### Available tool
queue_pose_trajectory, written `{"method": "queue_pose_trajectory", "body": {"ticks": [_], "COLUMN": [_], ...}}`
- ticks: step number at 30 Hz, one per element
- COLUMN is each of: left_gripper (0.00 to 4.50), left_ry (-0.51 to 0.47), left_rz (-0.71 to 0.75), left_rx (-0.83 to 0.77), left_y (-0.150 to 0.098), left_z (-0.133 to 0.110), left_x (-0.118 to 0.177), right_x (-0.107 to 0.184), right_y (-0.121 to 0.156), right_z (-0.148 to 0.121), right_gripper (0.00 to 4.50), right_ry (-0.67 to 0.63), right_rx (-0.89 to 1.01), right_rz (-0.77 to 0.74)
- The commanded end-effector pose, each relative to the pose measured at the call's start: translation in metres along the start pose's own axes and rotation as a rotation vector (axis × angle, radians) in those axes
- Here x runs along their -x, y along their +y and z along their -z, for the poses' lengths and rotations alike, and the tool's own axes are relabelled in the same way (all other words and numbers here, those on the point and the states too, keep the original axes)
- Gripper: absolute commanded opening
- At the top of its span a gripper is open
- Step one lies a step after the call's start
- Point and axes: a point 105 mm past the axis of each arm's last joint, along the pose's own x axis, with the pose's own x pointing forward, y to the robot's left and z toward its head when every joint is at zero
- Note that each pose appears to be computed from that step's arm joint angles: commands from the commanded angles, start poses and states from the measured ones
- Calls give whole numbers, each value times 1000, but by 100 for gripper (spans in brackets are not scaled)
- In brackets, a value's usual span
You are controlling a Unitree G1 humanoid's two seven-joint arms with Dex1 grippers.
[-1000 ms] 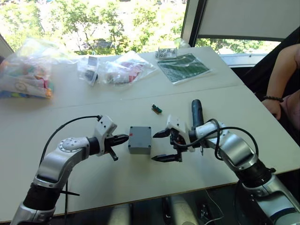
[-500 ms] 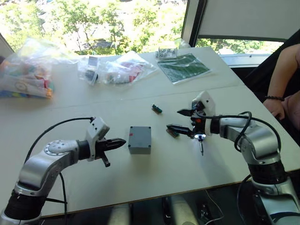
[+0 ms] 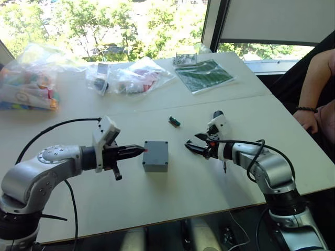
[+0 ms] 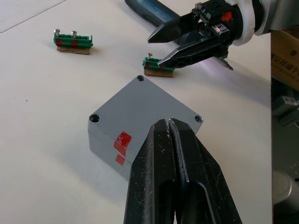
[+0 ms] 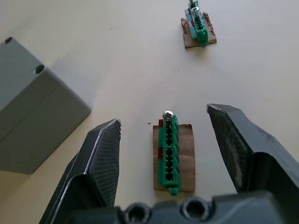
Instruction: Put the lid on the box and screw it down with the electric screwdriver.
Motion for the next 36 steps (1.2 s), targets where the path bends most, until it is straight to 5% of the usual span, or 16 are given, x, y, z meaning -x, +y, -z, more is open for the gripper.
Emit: {"method": "queue_pose_trajectory", "body": {"ticks": [1,6,16,25,36], "left_gripper": [0,0,0,0,0], "left_ry": [-23,-22,-14,-15,-20], "left_rz": [18,13,8,2,-10], "left_rx": [-25,-24,-20,-20,-12], "left_y": [-5,-5,-5,-3,1], "left_z": [-7,-6,-4,-3,-1], "left_x": [-2,-4,-4,-5,-3], "right_x": [-2,-6,-9,-8,1], "right_y": [0,1,1,2,3], "right_z": [-13,-12,-13,-13,-49], "right_gripper": [328,328,11,11,11], "right_ry": [-45,-49,-60,-59,-159], "right_rx": [38,34,27,37,82], "right_rz": [6,5,14,13,5]}}
